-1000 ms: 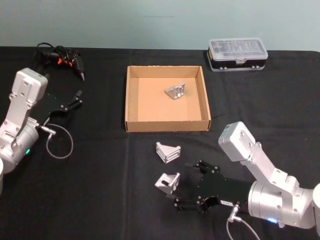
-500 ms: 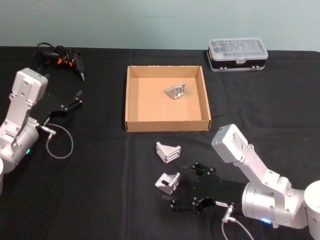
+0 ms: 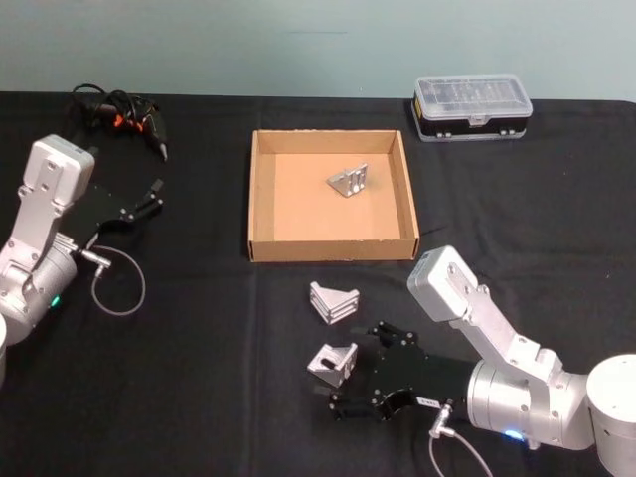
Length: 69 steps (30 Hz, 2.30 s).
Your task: Use one hand to pick up the angle iron from the table and place it into the box.
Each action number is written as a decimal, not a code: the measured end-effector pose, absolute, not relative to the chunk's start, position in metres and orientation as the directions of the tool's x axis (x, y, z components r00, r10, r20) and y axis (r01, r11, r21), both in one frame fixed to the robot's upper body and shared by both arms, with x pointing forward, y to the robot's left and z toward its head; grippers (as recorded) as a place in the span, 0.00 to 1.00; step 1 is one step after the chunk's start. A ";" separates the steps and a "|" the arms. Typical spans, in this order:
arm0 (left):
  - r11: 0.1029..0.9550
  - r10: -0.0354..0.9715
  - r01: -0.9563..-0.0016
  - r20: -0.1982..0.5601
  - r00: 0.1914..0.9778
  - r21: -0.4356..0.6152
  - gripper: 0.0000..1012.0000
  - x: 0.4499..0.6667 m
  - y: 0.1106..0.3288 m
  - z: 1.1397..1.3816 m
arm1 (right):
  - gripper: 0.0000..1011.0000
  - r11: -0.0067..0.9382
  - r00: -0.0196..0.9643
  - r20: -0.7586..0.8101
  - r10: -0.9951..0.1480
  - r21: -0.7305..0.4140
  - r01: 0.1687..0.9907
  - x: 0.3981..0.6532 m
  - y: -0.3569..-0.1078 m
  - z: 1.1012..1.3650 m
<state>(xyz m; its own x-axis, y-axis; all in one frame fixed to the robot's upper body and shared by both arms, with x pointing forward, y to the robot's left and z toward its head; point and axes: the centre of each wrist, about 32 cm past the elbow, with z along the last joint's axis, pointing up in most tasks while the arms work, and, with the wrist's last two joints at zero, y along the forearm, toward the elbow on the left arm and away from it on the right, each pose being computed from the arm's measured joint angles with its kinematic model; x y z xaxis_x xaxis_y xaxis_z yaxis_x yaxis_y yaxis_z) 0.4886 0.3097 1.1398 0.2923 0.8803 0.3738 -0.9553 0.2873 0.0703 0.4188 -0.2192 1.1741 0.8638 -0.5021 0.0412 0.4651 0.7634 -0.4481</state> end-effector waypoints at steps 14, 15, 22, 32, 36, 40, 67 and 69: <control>0.287 0.880 -0.955 0.374 0.292 0.070 1.00 0.489 0.310 1.140 | 0.99 0.762 0.862 0.033 -0.506 -0.450 0.465 0.422 -0.217 1.169; 0.287 0.880 -0.955 0.374 0.292 0.070 1.00 0.489 0.310 1.140 | 0.99 0.763 0.862 0.033 -0.505 -0.450 0.464 0.423 -0.217 1.169; 0.287 0.880 -0.955 0.374 0.292 0.070 1.00 0.489 0.310 1.140 | 0.99 0.764 0.864 0.030 -0.503 -0.452 0.460 0.424 -0.216 1.168; 0.287 0.880 -0.955 0.374 0.292 0.070 1.00 0.489 0.310 1.140 | 0.97 0.762 0.865 0.030 -0.501 -0.459 0.458 0.424 -0.216 1.167; 0.287 0.880 -0.955 0.374 0.292 0.070 1.00 0.489 0.310 1.140 | 0.90 0.761 0.865 0.033 -0.501 -0.460 0.458 0.424 -0.215 1.167; 0.287 0.880 -0.955 0.374 0.292 0.070 1.00 0.489 0.310 1.140 | 0.78 0.760 0.864 0.034 -0.502 -0.459 0.459 0.424 -0.214 1.167; 0.287 0.880 -0.955 0.374 0.292 0.070 1.00 0.489 0.310 1.140 | 0.47 0.785 0.868 0.045 -0.495 -0.406 0.468 0.423 -0.212 1.178; 0.287 0.880 -0.955 0.374 0.292 0.070 1.00 0.489 0.310 1.140 | 0.47 0.787 0.861 0.059 -0.505 -0.378 0.488 0.423 -0.213 1.186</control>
<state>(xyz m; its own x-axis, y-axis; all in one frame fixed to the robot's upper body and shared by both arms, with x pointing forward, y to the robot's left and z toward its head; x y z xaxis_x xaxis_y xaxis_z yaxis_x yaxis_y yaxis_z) 0.4886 0.3097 1.1398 0.2923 0.8803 0.3737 -0.9552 0.2874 0.0703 0.4231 -0.2132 1.1865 0.8610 -0.5051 0.0593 0.4877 0.7870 -0.3778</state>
